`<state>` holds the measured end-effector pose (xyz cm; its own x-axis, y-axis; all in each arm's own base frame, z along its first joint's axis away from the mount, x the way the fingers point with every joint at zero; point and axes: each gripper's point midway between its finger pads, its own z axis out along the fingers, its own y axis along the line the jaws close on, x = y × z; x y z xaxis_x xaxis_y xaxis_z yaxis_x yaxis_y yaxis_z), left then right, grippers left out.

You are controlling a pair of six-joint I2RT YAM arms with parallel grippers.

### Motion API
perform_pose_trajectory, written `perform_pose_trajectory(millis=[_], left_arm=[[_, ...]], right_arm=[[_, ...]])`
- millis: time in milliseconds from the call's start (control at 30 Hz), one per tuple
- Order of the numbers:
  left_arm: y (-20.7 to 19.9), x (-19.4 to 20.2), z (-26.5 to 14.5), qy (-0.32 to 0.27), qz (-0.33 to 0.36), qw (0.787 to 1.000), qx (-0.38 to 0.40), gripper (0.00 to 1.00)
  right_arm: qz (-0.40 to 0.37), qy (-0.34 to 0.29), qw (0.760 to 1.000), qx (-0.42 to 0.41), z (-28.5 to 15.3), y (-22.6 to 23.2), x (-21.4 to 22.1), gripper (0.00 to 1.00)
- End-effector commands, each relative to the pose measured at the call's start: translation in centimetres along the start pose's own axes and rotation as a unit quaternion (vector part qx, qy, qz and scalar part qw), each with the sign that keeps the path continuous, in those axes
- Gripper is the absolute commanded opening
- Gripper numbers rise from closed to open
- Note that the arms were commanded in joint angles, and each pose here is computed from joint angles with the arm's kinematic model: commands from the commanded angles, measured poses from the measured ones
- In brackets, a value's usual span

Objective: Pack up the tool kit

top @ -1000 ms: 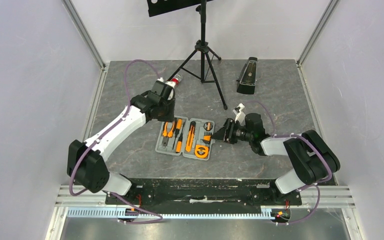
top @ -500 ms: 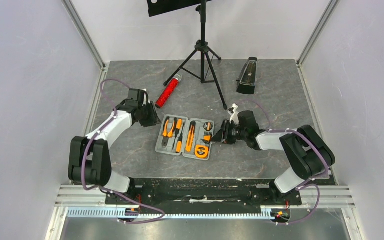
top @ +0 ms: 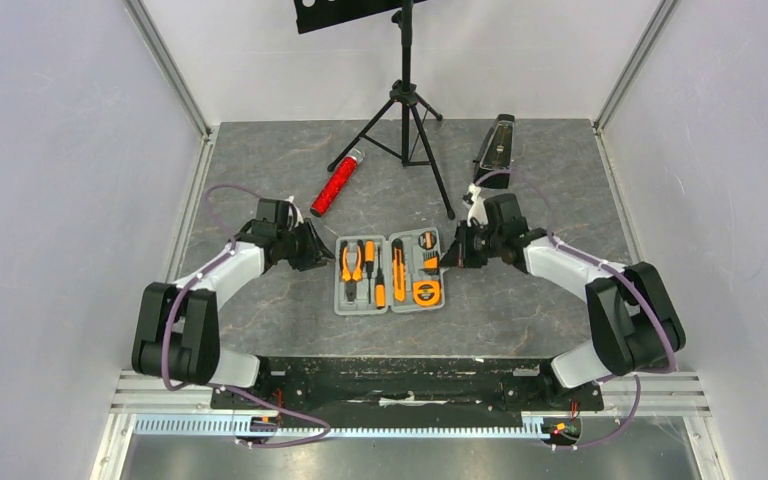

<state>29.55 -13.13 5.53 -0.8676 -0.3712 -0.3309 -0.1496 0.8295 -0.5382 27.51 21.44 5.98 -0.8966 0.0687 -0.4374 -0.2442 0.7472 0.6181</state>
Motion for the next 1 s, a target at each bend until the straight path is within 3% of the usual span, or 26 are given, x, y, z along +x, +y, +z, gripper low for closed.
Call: perform_pose_trajectory(millis=[0,167,400,733,967], left_arm=[[-3.1,-0.8,-1.4,-0.029,0.002,0.997,0.068,0.37],[-4.6,1.3,-0.6,-0.011,0.007,0.995,0.094,0.36],[-4.0,2.7,1.6,-0.016,-0.049,0.993,0.109,0.36],[-6.1,4.2,3.1,0.014,-0.037,0.99,0.136,0.56],[-7.9,4.2,3.6,0.035,-0.059,0.982,0.178,0.62]], right_arm=[[-0.116,-0.006,0.992,0.04,-3.2,0.9,-4.4,0.0],[-0.145,0.022,0.987,0.067,-4.3,1.2,-6.2,0.0],[-0.146,0.025,0.986,0.076,-4.5,1.3,-6.7,0.0],[-0.144,0.026,0.986,0.077,-4.4,1.2,-6.7,0.0],[-0.142,0.031,0.987,0.075,-3.9,0.9,-6.3,0.0]])
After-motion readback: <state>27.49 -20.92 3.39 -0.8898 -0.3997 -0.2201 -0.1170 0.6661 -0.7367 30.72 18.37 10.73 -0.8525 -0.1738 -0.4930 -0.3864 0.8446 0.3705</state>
